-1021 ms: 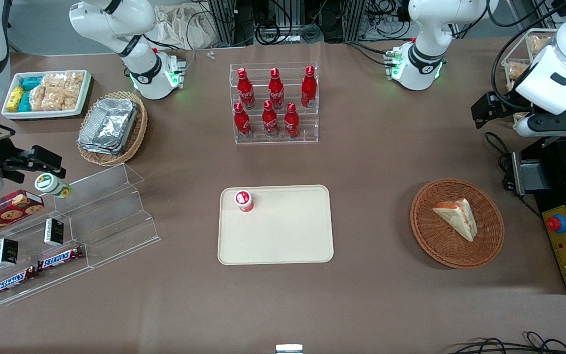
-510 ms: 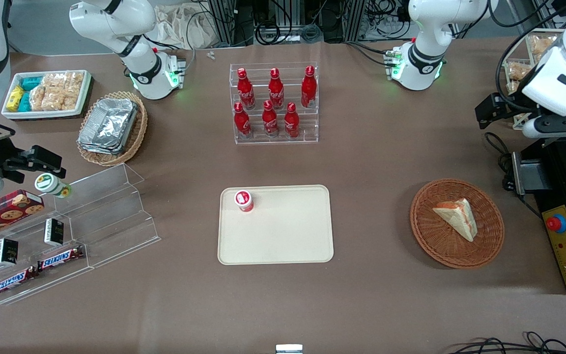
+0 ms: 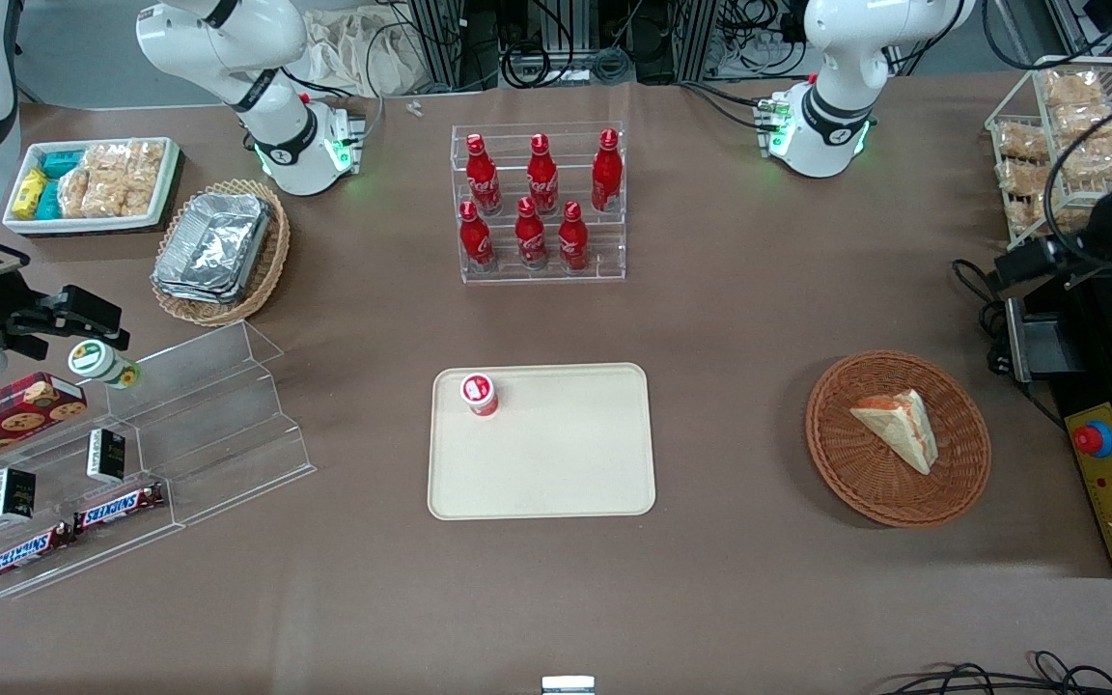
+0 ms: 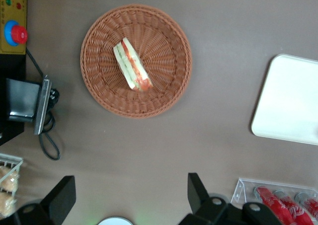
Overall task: Place sandwich from basket to tray
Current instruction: 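Lower the left gripper onto the sandwich and close on it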
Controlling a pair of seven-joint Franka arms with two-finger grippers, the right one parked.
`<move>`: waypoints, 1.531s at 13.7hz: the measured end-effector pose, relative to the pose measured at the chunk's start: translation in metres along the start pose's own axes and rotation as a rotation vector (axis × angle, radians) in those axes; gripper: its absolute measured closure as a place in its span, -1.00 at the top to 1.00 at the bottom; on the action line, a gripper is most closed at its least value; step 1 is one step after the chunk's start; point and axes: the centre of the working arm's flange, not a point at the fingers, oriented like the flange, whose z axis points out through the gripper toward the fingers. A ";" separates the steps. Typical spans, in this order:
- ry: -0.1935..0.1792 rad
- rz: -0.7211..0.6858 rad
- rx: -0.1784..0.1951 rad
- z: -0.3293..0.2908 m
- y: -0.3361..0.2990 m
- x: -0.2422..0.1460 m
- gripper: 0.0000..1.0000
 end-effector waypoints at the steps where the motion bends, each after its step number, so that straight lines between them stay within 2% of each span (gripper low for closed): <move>1: -0.003 -0.034 -0.003 0.019 -0.004 0.010 1.00; 4: 0.000 -0.195 -0.010 0.086 -0.008 0.036 1.00; 8: -0.038 -0.430 0.015 0.171 -0.016 0.061 1.00; 10: -0.026 -0.529 0.009 0.208 -0.017 0.075 1.00; 12: 0.003 -0.615 -0.007 0.247 -0.018 0.086 1.00; 16: 0.055 -0.664 -0.001 0.319 -0.024 0.081 1.00; 19: 0.063 -0.659 0.008 0.346 -0.027 0.069 0.97; 20: 0.062 -0.655 0.014 0.348 -0.028 0.068 0.91; 21: 0.064 -0.653 0.015 0.348 -0.028 0.068 0.74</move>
